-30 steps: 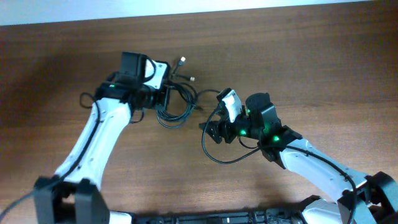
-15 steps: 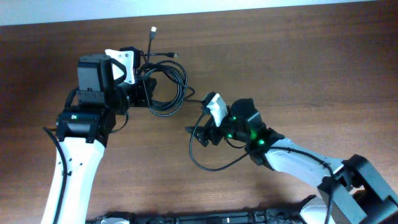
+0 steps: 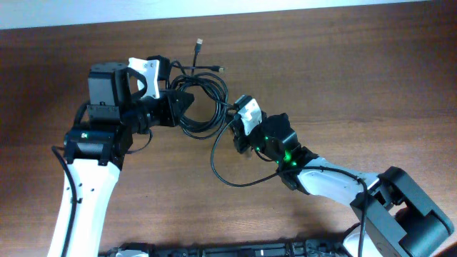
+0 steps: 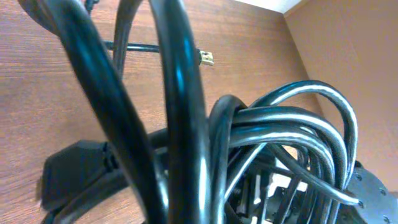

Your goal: Untangle cables

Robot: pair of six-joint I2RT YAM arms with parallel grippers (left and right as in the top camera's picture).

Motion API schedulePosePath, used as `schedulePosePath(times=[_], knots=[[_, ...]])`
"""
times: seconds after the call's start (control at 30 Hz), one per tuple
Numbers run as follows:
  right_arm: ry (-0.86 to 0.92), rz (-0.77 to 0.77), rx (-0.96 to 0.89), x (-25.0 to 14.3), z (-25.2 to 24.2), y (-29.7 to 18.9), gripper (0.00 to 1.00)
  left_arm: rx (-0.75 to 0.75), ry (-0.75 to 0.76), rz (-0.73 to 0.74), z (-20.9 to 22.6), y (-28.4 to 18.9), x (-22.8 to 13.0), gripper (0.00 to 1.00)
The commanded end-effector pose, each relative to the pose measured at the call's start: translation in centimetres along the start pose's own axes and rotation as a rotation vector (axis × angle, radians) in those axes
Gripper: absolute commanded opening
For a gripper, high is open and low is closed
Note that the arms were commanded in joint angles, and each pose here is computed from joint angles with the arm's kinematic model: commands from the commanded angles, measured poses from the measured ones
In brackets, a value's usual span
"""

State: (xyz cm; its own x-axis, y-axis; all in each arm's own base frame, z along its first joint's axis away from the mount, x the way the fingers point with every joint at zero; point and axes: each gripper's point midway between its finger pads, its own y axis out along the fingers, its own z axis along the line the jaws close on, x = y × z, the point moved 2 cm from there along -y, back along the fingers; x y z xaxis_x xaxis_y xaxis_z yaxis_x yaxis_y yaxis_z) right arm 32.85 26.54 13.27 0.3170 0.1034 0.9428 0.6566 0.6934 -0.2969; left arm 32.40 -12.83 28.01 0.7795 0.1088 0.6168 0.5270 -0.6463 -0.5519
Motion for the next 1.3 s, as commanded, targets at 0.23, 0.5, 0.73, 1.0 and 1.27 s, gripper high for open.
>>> schedulePosePath(times=[0.23,0.5,0.73,1.0,1.27], knots=[[0.172,-0.143,0.716,9.4,11.4,-8.8,0.04,0.465,-0.183,-0.137,6.5,-2.6,1.1,0.0],[0.277,-0.576,0.287,17.1,5.0,-9.1,0.04,0.4,-0.17,0.037,3.2,2.0,-2.6,0.0],[0.42,-0.666,-0.019,19.4,0.0,-8.7,0.04,0.291,-0.303,0.126,0.0,5.0,-4.8,0.0],[0.45,-0.639,-0.129,20.4,-2.0,-5.4,0.04,0.102,-0.376,0.179,-3.5,7.8,-4.9,0.0],[0.409,-0.534,-0.183,17.4,-2.9,-2.9,0.04,0.099,-0.717,0.11,-2.5,7.4,-3.0,0.0]])
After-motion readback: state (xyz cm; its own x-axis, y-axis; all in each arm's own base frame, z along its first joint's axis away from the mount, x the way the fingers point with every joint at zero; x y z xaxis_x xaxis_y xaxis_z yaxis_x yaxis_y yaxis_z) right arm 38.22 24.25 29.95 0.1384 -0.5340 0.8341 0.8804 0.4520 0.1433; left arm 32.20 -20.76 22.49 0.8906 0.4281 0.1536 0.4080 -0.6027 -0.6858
